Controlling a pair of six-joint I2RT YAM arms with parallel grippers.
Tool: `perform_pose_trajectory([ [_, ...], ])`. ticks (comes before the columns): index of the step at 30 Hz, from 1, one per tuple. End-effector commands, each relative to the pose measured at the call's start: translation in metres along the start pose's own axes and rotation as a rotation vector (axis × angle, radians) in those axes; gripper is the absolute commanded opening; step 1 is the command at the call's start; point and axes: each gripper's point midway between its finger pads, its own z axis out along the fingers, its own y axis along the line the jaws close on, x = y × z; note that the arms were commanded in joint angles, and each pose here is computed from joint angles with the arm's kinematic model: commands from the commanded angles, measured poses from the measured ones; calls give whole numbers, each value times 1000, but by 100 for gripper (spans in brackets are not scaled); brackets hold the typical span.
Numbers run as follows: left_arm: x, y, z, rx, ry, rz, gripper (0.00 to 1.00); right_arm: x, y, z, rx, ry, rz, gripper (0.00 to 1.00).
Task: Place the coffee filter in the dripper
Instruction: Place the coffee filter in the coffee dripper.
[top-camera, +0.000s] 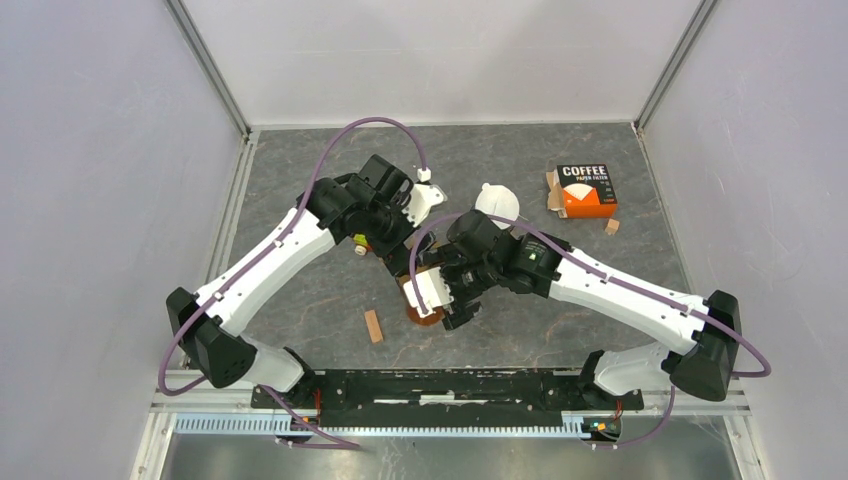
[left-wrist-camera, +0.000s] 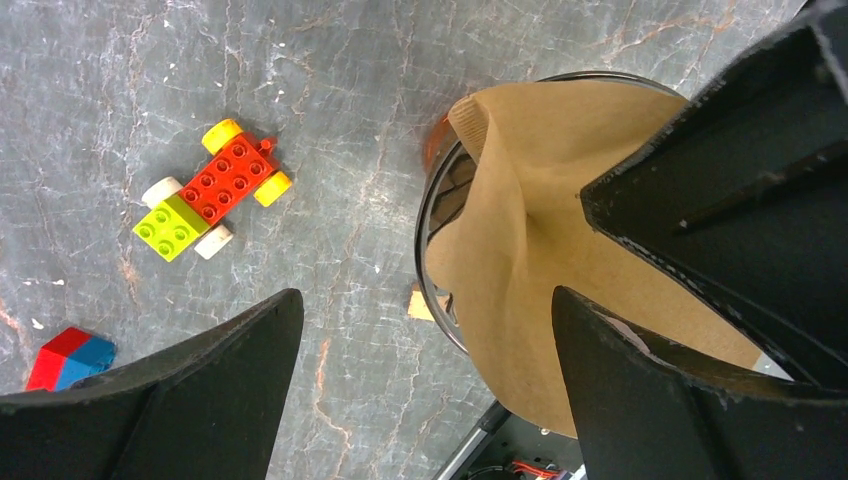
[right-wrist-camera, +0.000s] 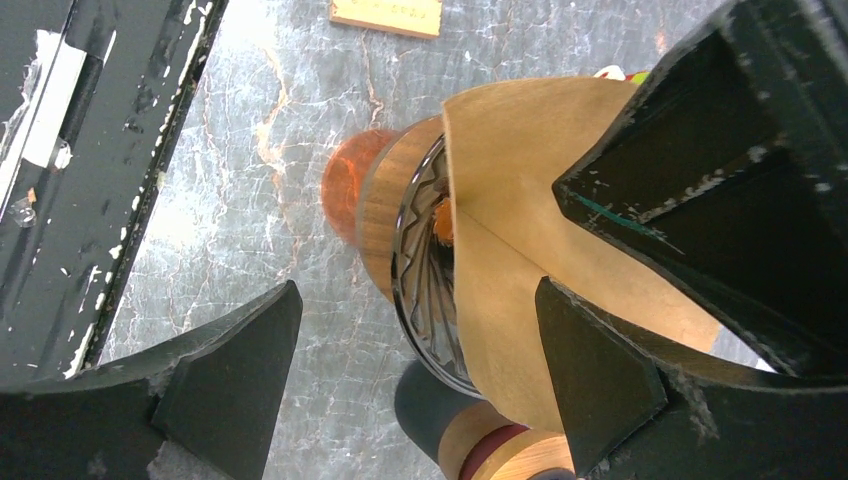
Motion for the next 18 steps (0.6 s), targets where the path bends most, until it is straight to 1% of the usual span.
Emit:
perform_pose_trajectory([
  [1,-14,-3,-4,14,-93,38,100,-3,1,0,6,-29,0,94],
  [5,-25,-2,0,11,-149,16,100,-5,-4,-3,21,-35,-1,94],
  [15,-39,-6,15,52,-198,-10,100,-10,0,-1,-8,-62,1,94],
  [18,-40,-6,19,53,-196,-18,100,-12,0,-2,-15,-72,-3,94],
])
